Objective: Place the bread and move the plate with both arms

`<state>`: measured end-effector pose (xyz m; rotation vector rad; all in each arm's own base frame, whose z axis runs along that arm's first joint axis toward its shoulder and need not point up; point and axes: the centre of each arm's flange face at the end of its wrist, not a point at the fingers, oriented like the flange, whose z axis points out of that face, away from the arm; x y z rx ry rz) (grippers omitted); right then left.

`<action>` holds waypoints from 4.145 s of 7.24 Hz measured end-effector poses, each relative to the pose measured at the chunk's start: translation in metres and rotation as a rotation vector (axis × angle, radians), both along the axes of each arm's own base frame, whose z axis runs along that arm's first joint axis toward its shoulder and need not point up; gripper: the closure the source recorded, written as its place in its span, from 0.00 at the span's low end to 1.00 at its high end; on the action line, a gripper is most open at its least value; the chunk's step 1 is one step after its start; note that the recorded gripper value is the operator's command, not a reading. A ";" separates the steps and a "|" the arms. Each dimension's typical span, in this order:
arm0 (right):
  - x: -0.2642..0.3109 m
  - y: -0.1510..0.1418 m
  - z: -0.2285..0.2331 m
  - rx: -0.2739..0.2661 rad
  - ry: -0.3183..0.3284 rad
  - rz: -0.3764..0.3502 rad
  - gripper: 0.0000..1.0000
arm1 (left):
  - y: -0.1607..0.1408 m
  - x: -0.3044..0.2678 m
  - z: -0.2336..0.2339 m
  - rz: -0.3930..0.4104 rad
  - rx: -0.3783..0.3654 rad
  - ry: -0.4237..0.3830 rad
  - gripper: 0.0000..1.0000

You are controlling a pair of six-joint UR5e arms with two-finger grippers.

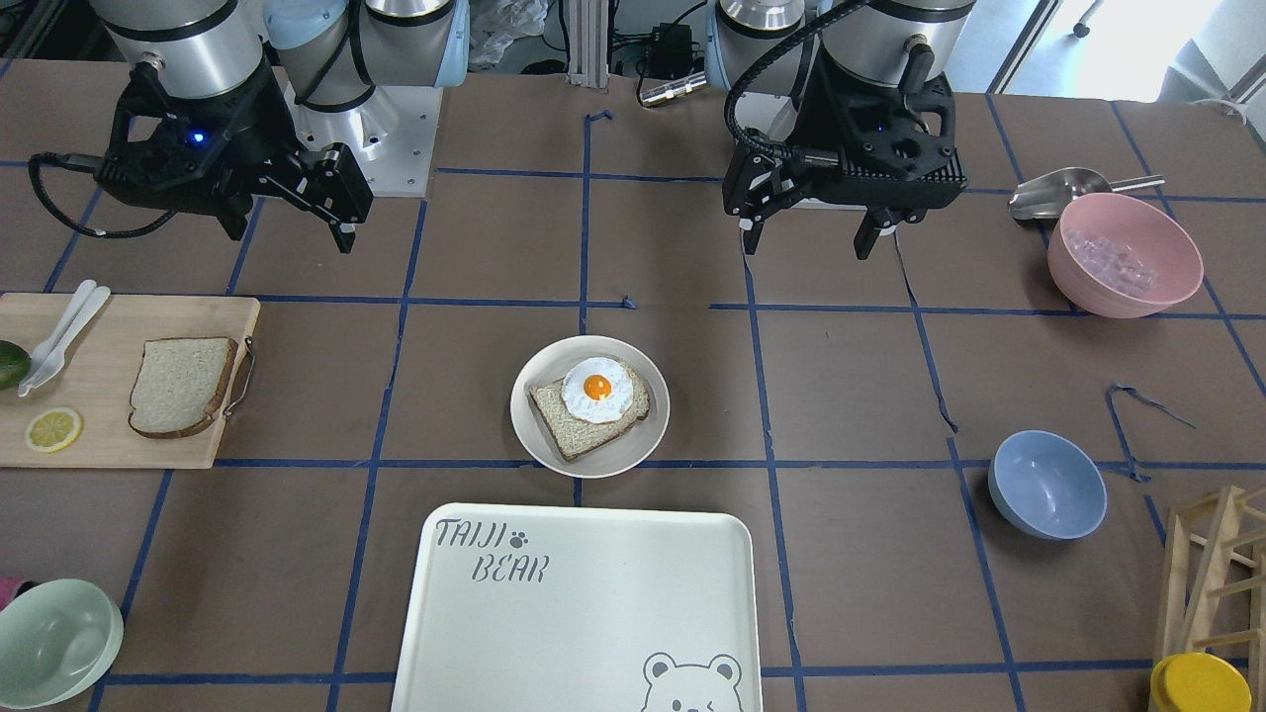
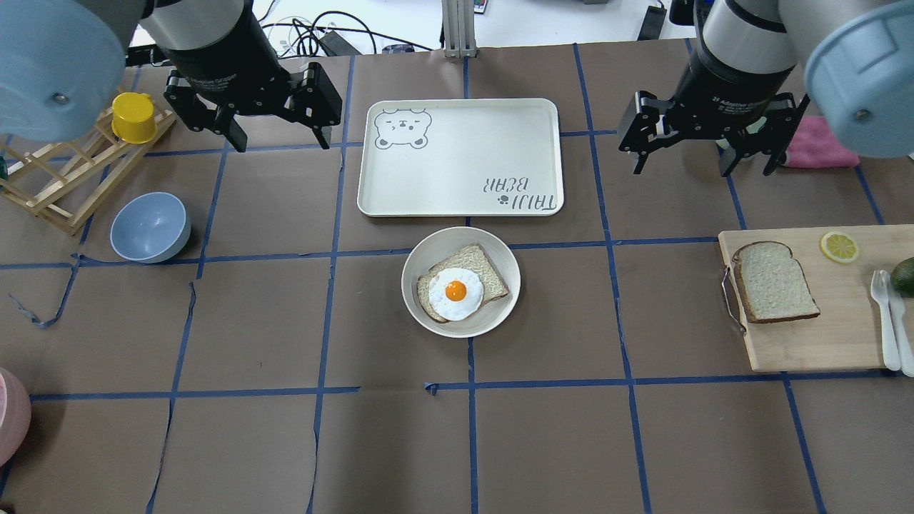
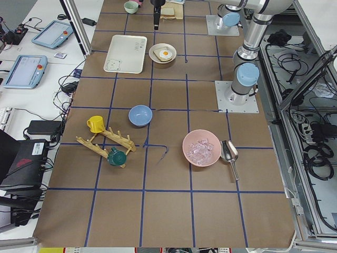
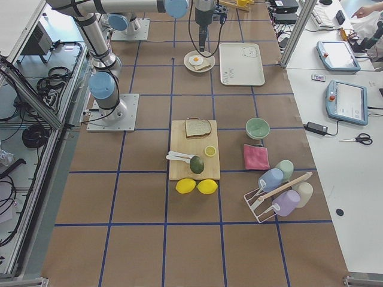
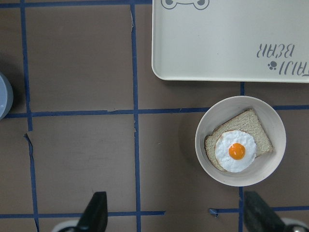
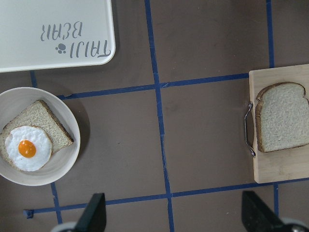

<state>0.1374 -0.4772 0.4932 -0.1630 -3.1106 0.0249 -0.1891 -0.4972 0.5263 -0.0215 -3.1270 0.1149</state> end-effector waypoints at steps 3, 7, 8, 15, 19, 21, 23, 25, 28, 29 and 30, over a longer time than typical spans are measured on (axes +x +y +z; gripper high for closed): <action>0.000 0.000 0.000 0.002 0.000 0.000 0.00 | 0.000 0.000 0.000 -0.001 0.000 -0.003 0.00; -0.001 0.000 -0.007 0.031 -0.001 0.000 0.00 | 0.000 0.000 0.001 -0.001 -0.001 -0.003 0.00; -0.001 -0.001 -0.010 0.039 0.001 -0.002 0.00 | 0.000 0.000 0.000 0.000 -0.001 -0.003 0.00; -0.048 -0.043 -0.101 0.180 0.024 -0.037 0.05 | 0.000 0.000 0.000 -0.001 -0.001 -0.003 0.00; -0.122 -0.050 -0.193 0.141 0.067 -0.042 0.35 | 0.001 0.000 0.001 -0.001 0.000 -0.004 0.00; -0.148 -0.052 -0.229 0.151 0.085 -0.051 0.44 | 0.001 0.000 0.001 -0.004 -0.001 -0.005 0.00; -0.163 -0.054 -0.251 0.184 0.106 -0.062 0.44 | 0.000 0.000 0.001 -0.012 -0.002 -0.005 0.00; -0.172 -0.057 -0.269 0.205 0.125 -0.069 0.44 | -0.003 -0.002 -0.003 -0.017 0.000 0.001 0.00; -0.176 -0.060 -0.284 0.220 0.137 -0.070 0.45 | -0.001 -0.002 -0.001 -0.017 -0.003 -0.002 0.00; -0.181 -0.060 -0.289 0.229 0.134 -0.079 0.45 | -0.001 -0.002 -0.001 -0.017 -0.002 -0.002 0.00; -0.190 -0.060 -0.293 0.237 0.127 -0.095 0.45 | 0.000 -0.002 0.000 -0.017 -0.002 0.000 0.00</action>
